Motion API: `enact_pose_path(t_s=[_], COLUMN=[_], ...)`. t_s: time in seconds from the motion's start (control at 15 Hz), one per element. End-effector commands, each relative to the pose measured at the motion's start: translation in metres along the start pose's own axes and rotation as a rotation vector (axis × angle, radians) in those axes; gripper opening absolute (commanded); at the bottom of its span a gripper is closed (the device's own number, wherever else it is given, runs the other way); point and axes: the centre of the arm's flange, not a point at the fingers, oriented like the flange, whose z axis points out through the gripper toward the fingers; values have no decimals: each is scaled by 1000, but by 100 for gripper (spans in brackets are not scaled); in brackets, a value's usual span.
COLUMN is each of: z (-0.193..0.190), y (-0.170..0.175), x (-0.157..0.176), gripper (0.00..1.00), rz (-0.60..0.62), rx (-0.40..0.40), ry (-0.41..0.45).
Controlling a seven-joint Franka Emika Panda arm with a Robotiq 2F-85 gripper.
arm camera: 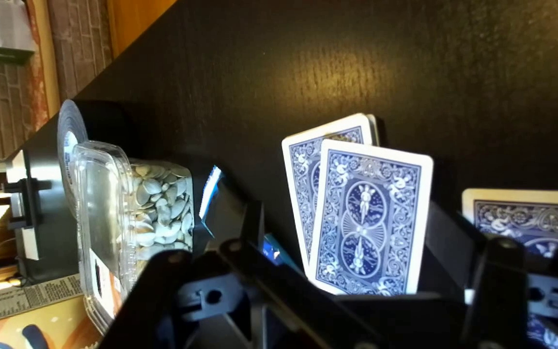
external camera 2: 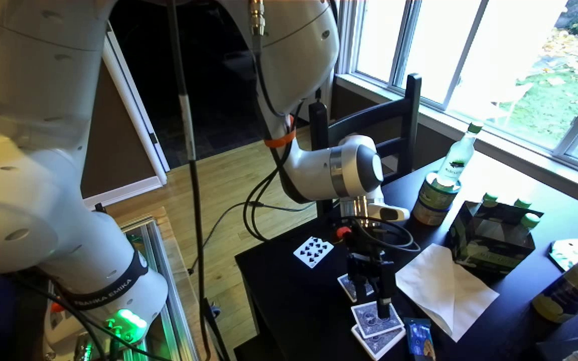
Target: Pick a card on the deck and put it on the table
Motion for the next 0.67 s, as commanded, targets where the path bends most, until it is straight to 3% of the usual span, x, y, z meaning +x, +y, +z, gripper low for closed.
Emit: enact_pose_path(t_s=[0.0, 0.27, 0.6], z=[6, 11, 17], y=[-4, -6, -7], x=[6, 7, 7], gripper=[86, 91, 91], rz=[1, -19, -34], rx=[-22, -22, -42], ry=[-15, -8, -32])
